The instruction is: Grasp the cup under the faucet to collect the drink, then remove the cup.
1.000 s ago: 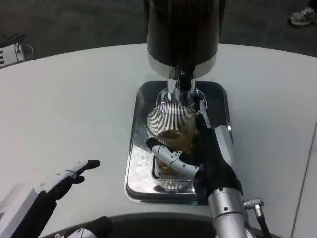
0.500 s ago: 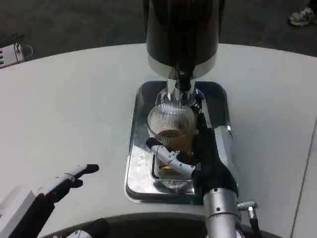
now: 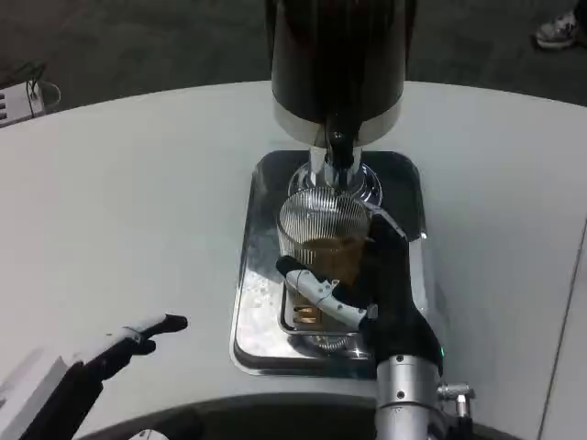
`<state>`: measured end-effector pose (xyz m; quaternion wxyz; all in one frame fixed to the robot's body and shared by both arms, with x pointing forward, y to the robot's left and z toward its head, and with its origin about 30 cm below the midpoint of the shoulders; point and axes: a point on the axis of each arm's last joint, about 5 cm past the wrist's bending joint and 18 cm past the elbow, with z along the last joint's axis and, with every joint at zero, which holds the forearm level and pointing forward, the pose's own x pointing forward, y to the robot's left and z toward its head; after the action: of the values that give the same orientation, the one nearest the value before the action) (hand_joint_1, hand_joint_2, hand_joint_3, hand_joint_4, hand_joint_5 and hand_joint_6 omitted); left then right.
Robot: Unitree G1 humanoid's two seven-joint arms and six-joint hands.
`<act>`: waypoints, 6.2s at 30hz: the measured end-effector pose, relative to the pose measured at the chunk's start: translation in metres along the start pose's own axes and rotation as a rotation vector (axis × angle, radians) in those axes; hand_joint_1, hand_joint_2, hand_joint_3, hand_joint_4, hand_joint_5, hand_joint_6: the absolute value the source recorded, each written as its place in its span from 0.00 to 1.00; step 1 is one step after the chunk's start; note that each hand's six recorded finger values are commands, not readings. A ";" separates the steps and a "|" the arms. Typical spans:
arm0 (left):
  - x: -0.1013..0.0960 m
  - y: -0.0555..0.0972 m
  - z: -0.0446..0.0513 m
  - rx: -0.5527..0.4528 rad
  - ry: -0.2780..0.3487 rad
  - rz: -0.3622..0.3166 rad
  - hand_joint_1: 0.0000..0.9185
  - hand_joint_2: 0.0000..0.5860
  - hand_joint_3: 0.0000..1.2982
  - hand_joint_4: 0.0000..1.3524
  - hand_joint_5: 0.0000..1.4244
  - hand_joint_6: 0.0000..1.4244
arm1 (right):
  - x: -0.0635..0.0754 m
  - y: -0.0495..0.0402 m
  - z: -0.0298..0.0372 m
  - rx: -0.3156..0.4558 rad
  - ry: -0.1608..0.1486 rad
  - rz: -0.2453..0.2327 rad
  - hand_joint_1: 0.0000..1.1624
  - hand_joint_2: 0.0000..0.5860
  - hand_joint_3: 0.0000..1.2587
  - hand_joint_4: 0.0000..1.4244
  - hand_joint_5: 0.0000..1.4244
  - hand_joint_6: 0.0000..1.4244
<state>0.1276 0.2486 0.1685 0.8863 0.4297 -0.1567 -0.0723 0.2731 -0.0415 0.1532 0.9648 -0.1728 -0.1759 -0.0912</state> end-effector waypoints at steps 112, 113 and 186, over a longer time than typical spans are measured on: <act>0.013 -0.023 0.0477 0.350 -0.095 -0.133 0.00 0.11 0.00 0.00 0.00 0.00 | -0.103 -0.1854 0.0227 -0.147 -0.250 0.292 0.82 0.33 0.92 0.99 0.99 0.98; 0.013 -0.023 0.0486 0.350 -0.095 -0.133 0.00 0.11 0.00 0.00 0.00 0.00 | -0.103 -0.1858 0.0228 -0.149 -0.251 0.291 0.82 0.33 0.92 0.99 0.99 0.98; 0.016 -0.013 0.0476 0.360 -0.097 -0.137 0.00 0.11 0.00 0.00 0.00 0.00 | -0.117 -0.1834 0.0262 -0.199 -0.240 0.266 0.82 0.33 0.92 0.98 0.99 0.98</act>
<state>0.1263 0.2012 0.1892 0.7797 0.5868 -0.1798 -0.1241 0.1141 -0.1879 0.1883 0.9187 -0.2984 -0.2554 0.0413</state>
